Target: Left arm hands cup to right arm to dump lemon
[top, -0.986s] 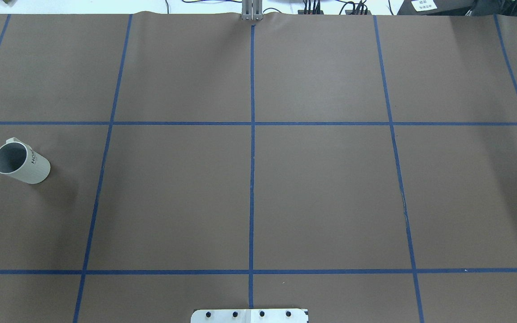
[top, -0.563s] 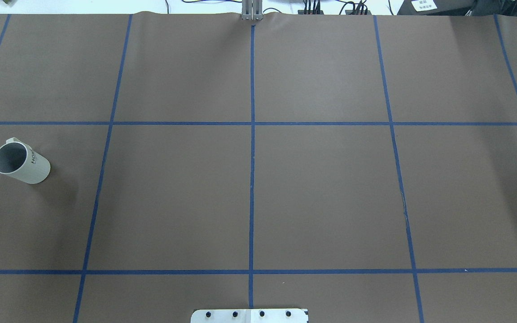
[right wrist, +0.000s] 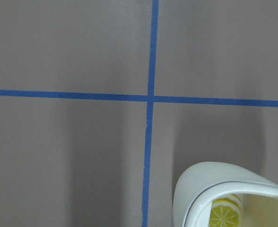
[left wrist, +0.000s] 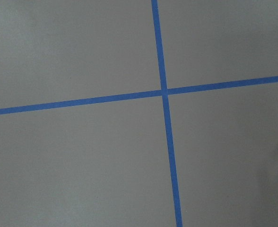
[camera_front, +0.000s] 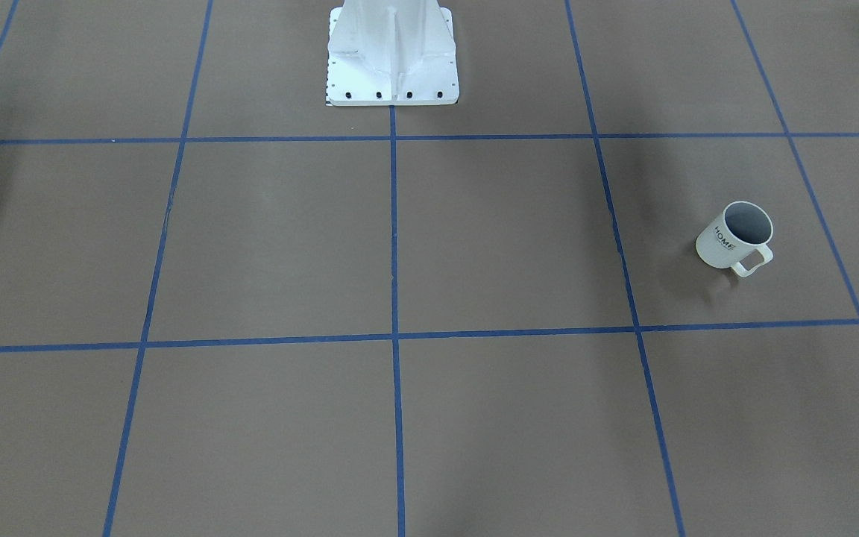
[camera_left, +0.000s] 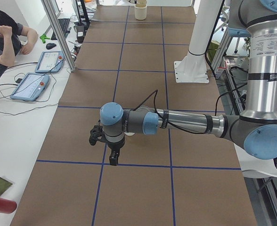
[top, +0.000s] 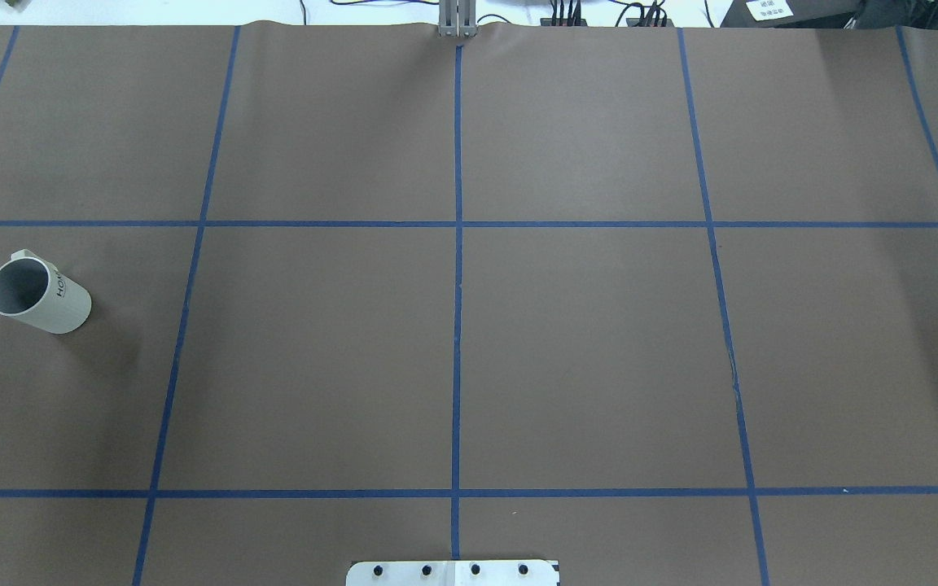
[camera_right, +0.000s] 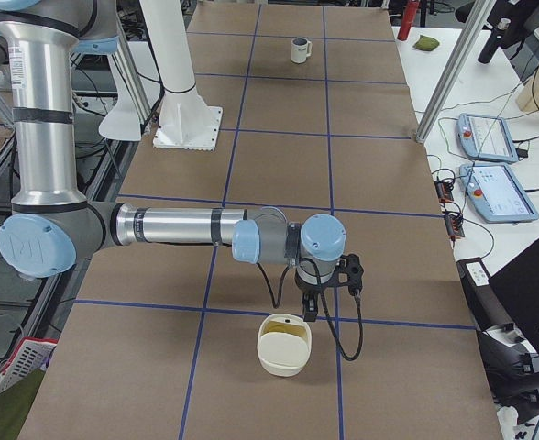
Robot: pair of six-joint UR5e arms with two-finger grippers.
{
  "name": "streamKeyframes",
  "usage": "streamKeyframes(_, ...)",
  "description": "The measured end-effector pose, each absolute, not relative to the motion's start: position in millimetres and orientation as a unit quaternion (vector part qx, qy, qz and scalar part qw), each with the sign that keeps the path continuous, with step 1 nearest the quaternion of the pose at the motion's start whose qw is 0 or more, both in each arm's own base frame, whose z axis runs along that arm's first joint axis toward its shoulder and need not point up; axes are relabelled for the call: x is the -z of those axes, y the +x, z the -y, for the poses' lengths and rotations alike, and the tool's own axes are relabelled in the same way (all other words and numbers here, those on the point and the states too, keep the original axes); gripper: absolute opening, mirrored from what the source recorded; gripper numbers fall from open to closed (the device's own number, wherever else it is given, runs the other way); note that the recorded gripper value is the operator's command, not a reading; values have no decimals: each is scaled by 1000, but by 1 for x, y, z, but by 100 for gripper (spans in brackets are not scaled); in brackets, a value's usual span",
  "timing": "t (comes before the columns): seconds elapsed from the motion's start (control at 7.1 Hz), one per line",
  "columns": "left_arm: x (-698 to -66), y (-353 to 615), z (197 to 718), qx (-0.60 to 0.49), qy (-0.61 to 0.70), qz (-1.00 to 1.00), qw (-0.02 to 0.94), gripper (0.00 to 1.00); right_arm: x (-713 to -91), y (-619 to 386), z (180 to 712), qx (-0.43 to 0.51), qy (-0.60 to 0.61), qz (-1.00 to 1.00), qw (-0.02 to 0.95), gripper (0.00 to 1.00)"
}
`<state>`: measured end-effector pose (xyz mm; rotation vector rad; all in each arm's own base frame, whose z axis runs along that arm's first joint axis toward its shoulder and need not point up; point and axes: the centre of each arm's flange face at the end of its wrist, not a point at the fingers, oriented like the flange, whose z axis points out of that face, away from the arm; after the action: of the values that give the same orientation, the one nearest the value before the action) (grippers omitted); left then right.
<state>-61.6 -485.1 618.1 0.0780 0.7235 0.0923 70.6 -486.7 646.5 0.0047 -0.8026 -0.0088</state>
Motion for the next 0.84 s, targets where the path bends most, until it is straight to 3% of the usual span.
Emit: streamKeyframes(0.84,-620,-62,485,-45,37,-353,934,100,-653,69,484,4,-4,391,920,100)
